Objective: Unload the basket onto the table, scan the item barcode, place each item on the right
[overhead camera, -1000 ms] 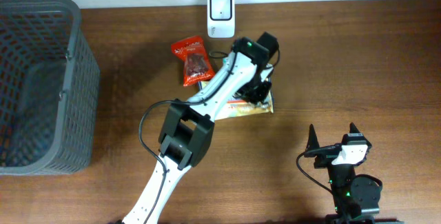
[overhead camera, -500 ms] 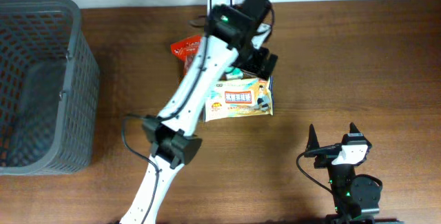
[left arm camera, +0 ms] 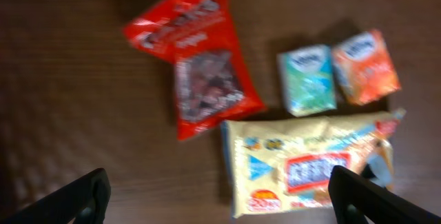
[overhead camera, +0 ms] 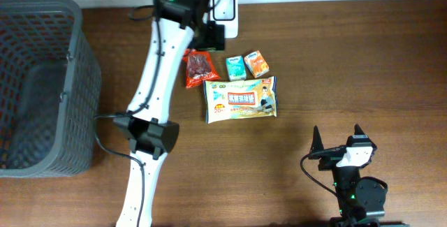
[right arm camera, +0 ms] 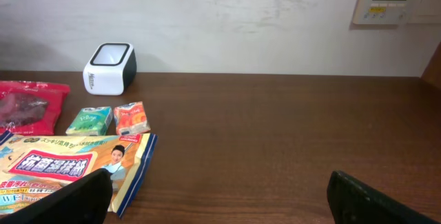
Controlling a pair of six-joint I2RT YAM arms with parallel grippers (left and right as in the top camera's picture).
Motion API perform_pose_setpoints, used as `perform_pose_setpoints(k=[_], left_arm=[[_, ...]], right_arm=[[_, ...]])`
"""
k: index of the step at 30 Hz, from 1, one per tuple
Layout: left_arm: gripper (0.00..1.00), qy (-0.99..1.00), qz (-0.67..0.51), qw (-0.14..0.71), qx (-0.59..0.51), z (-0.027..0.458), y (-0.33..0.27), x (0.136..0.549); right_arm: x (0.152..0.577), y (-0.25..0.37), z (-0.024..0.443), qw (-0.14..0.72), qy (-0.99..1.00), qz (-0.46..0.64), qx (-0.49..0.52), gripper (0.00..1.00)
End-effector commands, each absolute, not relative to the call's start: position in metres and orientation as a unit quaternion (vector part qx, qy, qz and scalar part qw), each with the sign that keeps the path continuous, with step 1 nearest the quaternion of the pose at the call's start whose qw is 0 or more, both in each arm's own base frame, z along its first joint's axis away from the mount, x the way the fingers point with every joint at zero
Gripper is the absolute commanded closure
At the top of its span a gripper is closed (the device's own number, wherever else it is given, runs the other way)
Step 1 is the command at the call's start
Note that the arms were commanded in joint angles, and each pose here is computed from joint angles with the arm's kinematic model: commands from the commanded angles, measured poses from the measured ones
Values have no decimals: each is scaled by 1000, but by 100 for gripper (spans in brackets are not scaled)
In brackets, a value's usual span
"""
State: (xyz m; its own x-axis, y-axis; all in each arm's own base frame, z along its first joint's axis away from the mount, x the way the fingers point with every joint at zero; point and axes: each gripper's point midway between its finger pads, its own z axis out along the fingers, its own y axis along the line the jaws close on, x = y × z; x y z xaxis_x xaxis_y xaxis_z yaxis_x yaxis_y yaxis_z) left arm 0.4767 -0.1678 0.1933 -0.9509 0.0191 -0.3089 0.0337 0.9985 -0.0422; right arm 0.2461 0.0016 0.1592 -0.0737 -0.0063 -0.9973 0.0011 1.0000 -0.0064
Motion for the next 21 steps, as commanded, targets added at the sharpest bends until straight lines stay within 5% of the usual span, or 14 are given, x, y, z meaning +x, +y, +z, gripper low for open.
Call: perform_pose_setpoints(k=[1,21], left_arm=[[1,986,-31,162,-16,202,-151,481],[1,978,42,185,-83,205,-93,495]], right_arm=[[246,-2,155,678,735,-11,2,2],[246,-2,155,678,735,-11,2,2]])
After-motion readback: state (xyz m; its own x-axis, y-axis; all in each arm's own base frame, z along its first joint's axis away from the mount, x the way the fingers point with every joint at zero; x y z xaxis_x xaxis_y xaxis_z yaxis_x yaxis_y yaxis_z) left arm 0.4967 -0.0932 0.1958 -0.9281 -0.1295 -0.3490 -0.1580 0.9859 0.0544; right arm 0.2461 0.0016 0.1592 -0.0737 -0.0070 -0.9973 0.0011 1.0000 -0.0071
